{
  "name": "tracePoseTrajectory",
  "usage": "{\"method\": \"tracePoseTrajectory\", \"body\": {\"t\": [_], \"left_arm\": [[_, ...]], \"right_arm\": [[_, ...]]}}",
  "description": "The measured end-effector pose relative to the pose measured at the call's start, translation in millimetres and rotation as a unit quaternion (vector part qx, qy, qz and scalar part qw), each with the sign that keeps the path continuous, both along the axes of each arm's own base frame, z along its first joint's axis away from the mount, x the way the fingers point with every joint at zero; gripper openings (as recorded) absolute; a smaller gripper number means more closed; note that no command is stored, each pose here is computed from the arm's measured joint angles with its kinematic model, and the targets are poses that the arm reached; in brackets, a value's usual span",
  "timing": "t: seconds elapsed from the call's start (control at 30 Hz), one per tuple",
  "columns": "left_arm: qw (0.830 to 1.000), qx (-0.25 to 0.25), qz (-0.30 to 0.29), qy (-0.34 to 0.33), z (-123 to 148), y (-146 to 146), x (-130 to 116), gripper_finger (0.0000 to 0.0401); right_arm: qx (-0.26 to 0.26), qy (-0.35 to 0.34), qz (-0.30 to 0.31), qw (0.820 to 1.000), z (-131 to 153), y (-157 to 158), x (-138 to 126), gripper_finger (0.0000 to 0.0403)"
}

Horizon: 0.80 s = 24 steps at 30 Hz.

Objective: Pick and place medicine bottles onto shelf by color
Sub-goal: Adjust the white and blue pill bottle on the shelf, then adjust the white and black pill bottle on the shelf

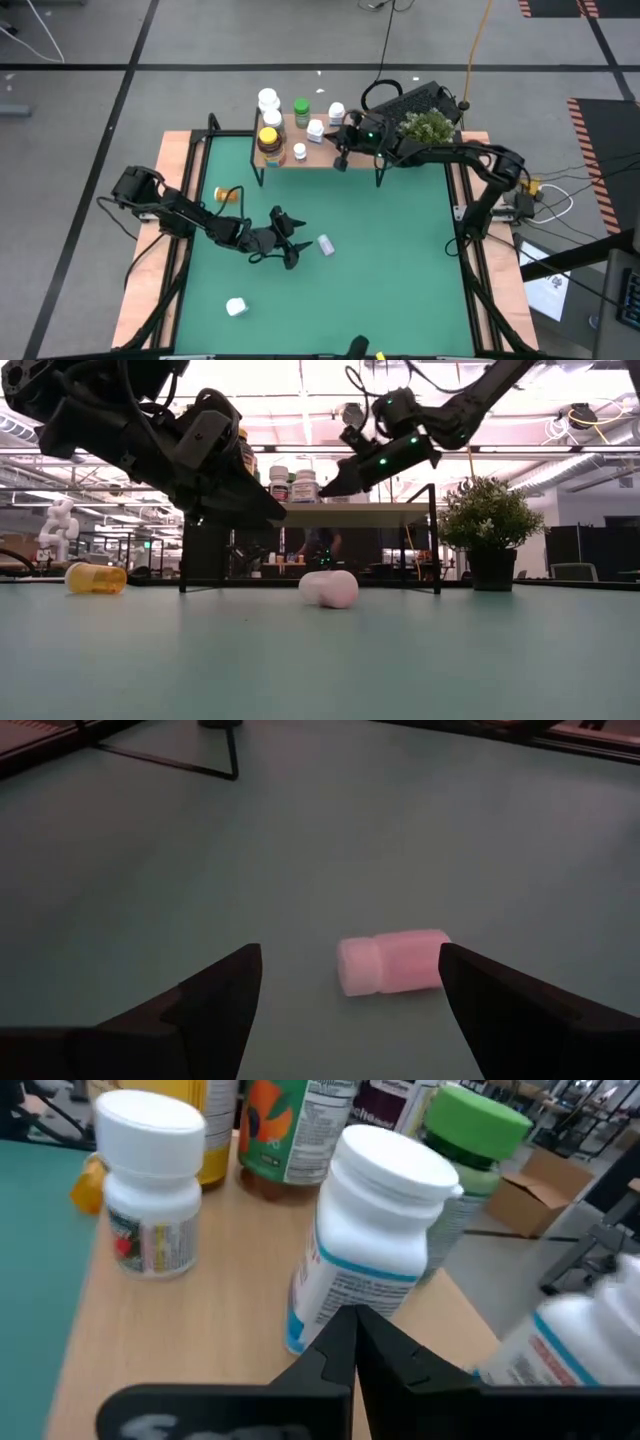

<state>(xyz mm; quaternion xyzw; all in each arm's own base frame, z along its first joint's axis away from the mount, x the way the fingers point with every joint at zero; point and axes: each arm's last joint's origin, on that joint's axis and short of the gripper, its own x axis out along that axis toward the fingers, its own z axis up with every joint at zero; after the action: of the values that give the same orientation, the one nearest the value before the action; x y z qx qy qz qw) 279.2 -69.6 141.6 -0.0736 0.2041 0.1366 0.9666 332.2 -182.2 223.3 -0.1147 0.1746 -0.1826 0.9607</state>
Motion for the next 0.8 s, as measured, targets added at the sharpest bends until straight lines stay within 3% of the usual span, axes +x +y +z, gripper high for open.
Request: {"method": "tracePoseTrajectory", "body": {"t": [0.33,0.53,0.8], "left_arm": [[1.000,0.002,-0.001,0.002,0,0,0,0.0305],[1.000,-0.002,-0.009,0.006,-1,-3,-1,0.0305],[0.999,-0.001,-0.014,0.036,-7,-8,-6,0.0305]], "right_arm": [[0.000,-0.015,0.025,1.000,3,-13,26,0.0001],[0.006,0.003,0.026,1.000,5,-13,26,0.0000],[0.016,0.007,0.065,0.998,25,21,18,0.0000]]}}
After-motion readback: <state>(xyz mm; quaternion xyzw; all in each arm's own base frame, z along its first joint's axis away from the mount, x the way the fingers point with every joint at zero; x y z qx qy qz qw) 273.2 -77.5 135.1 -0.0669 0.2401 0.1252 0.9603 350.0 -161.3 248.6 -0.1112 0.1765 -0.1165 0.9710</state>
